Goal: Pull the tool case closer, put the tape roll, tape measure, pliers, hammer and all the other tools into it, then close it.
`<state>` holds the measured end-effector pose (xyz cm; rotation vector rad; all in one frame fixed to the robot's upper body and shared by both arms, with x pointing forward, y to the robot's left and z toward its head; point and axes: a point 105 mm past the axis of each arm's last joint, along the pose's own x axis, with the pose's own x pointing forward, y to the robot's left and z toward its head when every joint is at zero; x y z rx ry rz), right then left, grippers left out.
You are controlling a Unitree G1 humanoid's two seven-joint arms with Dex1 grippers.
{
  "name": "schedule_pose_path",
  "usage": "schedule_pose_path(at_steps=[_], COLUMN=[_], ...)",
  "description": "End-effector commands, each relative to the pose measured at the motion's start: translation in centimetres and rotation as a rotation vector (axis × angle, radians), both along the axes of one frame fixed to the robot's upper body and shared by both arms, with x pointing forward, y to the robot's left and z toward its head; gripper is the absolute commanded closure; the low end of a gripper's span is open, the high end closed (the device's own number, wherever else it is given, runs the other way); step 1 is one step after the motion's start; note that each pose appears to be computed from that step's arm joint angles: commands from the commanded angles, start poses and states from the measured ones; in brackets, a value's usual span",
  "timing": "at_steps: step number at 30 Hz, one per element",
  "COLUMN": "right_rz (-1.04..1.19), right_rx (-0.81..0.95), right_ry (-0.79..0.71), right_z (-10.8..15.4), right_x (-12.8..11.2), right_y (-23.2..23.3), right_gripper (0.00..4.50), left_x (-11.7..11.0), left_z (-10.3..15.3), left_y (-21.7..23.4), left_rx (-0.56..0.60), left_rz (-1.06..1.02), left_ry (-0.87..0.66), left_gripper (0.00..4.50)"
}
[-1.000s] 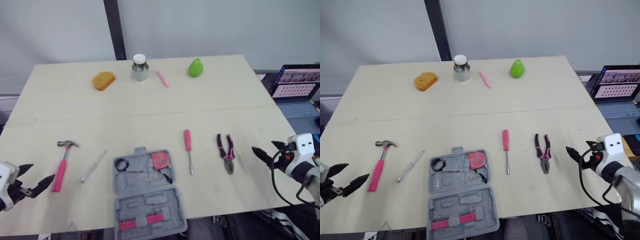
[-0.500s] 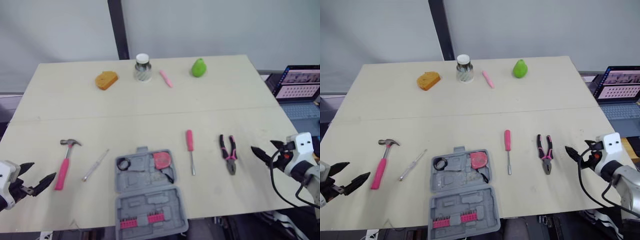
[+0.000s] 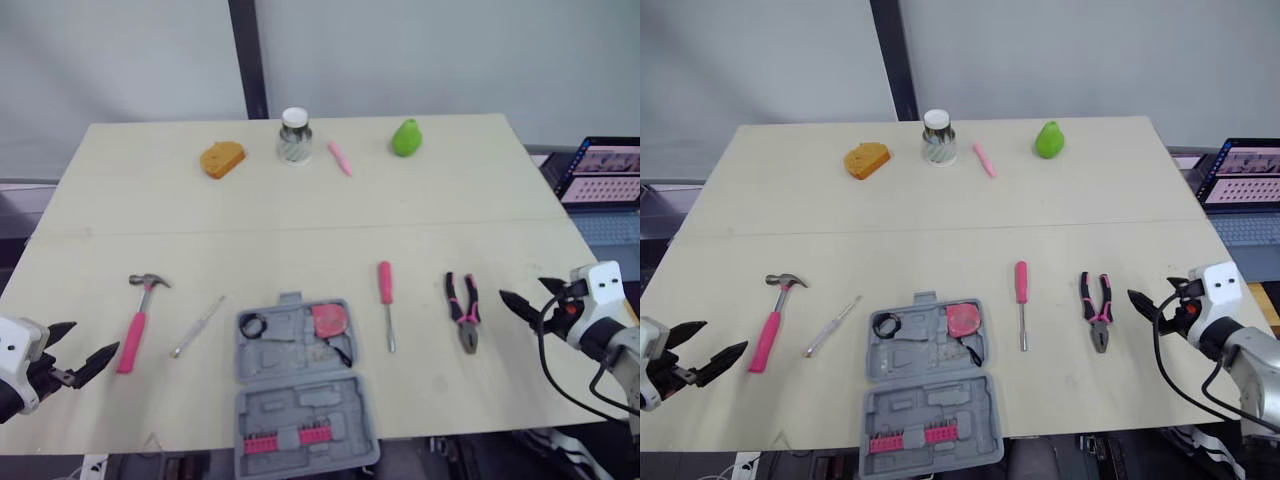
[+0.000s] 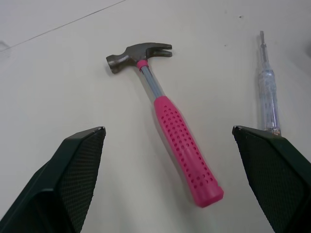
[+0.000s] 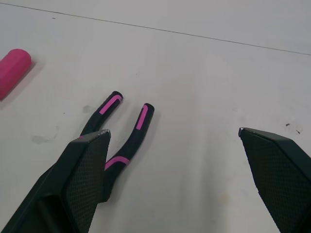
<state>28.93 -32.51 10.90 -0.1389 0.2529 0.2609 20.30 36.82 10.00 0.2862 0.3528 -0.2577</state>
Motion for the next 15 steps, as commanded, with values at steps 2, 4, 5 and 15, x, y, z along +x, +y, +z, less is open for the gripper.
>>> schedule_pose_path(at_steps=[2, 4, 5, 15], right_rz=[0.002, 0.005, 0.007, 0.006], right_rx=[-0.022, -0.022, -0.022, -0.024], right_ry=[-0.030, -0.030, -0.030, -0.027], right_z=[1.14, 1.16, 1.17, 1.04], right_x=[-0.10, -0.15, -0.16, -0.25], right_y=[-0.05, 0.01, 0.06, 0.12], right_gripper=[0.04, 0.04, 0.04, 0.04], left_x=[0.08, 0.08, 0.08, 0.11], left_z=[0.63, 0.59, 0.58, 0.51], left_y=[0.04, -0.01, -0.03, -0.13], left_rx=[0.017, 0.015, 0.014, 0.010], left_rz=[0.002, 0.001, 0.001, -0.001], left_ry=[-0.024, -0.025, -0.026, -0.030], left_gripper=[0.00, 0.00, 0.00, 0.00])
